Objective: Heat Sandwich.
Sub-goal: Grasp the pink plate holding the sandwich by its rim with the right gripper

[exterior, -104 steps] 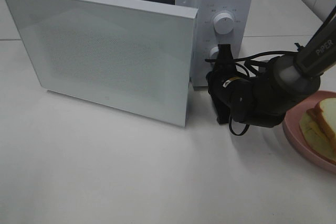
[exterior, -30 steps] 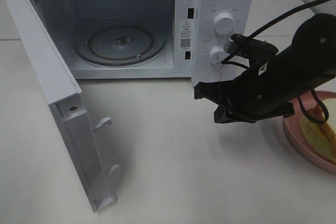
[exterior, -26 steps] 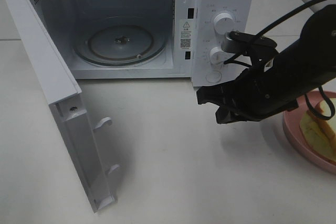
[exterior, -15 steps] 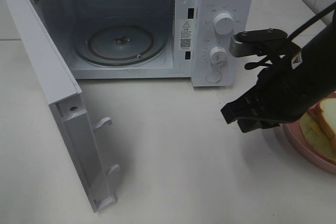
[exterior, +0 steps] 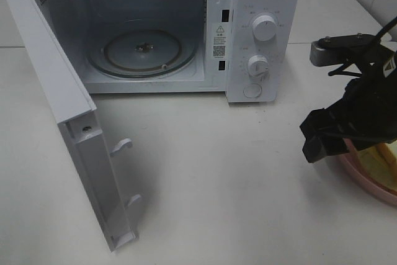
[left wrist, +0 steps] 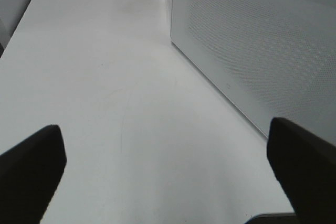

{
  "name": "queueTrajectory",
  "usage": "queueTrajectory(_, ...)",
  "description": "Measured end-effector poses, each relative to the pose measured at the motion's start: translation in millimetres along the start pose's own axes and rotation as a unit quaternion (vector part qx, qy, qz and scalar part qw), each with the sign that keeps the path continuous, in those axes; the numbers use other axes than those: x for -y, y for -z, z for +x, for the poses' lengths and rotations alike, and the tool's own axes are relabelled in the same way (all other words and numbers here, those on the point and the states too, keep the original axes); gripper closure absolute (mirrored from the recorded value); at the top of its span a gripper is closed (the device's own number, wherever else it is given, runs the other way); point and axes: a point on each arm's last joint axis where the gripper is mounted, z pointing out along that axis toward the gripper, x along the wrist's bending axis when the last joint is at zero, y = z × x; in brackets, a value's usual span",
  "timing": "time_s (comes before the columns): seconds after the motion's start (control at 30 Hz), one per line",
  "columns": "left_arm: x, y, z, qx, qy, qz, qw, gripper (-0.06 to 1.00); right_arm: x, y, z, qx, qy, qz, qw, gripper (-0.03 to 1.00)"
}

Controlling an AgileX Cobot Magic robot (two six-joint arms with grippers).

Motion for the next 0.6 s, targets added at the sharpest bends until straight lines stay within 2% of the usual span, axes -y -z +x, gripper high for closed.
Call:
queueTrajectory(0.07,0.0,0.0,0.0,0.0,0.0,0.0,1.0,-0.05,0.1,0.0,-3.5,0.019,0.008,0.001,1.0,0.06)
queueTrajectory(0.17,0.0,0.0,0.0,0.0,0.0,0.0,1.0,-0.05,0.0,-0.4,-5.8,0.032,0.008,0.001,0.999,0.03)
queueTrajectory(0.4,0.0,0.0,0.0,0.0,0.0,0.0,1.0,-0.05,-3.3,-15.4,-14.3,0.079,0.001,0.027,0.997,0.02)
queueTrajectory(0.6,0.0,0.0,0.0,0.0,0.0,0.0,1.0,-0.05,-14.0,-25.5,-18.5,0.091,-0.003,0.039,0.995,0.04)
